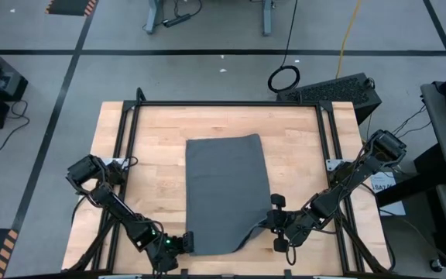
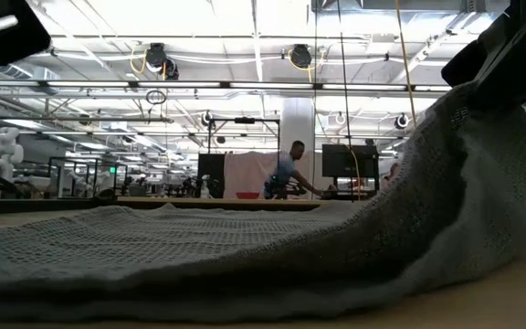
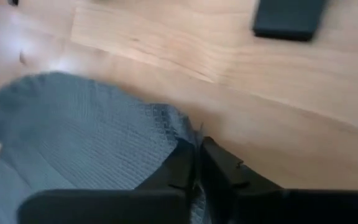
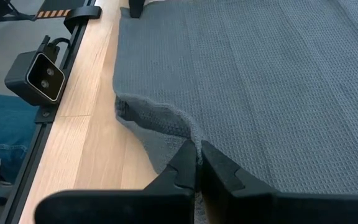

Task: Roll towel
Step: Fold the gray towel on the center of table

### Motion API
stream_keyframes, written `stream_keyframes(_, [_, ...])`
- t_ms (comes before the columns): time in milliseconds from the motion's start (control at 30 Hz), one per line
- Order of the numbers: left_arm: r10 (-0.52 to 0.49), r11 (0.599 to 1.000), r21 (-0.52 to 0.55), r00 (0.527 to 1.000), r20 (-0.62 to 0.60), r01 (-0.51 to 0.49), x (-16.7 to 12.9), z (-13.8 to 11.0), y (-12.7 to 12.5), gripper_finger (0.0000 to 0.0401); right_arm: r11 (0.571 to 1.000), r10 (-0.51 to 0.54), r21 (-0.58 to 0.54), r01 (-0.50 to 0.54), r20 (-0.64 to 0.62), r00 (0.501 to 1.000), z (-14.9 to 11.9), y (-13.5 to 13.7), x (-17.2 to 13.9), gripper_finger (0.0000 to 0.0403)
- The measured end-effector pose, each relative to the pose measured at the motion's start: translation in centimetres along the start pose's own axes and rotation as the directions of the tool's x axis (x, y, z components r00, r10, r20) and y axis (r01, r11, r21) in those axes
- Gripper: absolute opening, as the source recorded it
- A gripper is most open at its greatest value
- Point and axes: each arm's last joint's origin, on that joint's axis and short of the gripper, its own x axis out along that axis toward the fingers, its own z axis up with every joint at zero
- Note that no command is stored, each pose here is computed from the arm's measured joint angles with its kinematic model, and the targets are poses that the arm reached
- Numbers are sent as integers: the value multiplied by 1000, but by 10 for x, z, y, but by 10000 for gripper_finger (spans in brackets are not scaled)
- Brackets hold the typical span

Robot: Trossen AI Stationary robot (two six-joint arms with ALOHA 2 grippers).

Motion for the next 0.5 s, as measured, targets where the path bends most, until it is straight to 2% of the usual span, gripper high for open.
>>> stream_keyframes(67, [-3,998,-65,1000,6,3,2,-1,2,11,1000,0,0,0,0,1000,0,0,0,2])
stream_keyframes(300, [32,955,-297,999,-3,-31,-5,-3,12,9,999,1,40,-2,1,1000,0,0,0,2])
stream_keyframes(367, [85,926,-366,996,-33,-91,-13,-3,17,9,999,8,54,-8,0,1000,-1,2,-1,2])
stream_keyframes(500, [171,838,-504,978,-117,-207,-28,-7,20,9,996,34,85,-33,-1,999,-4,7,-5,2])
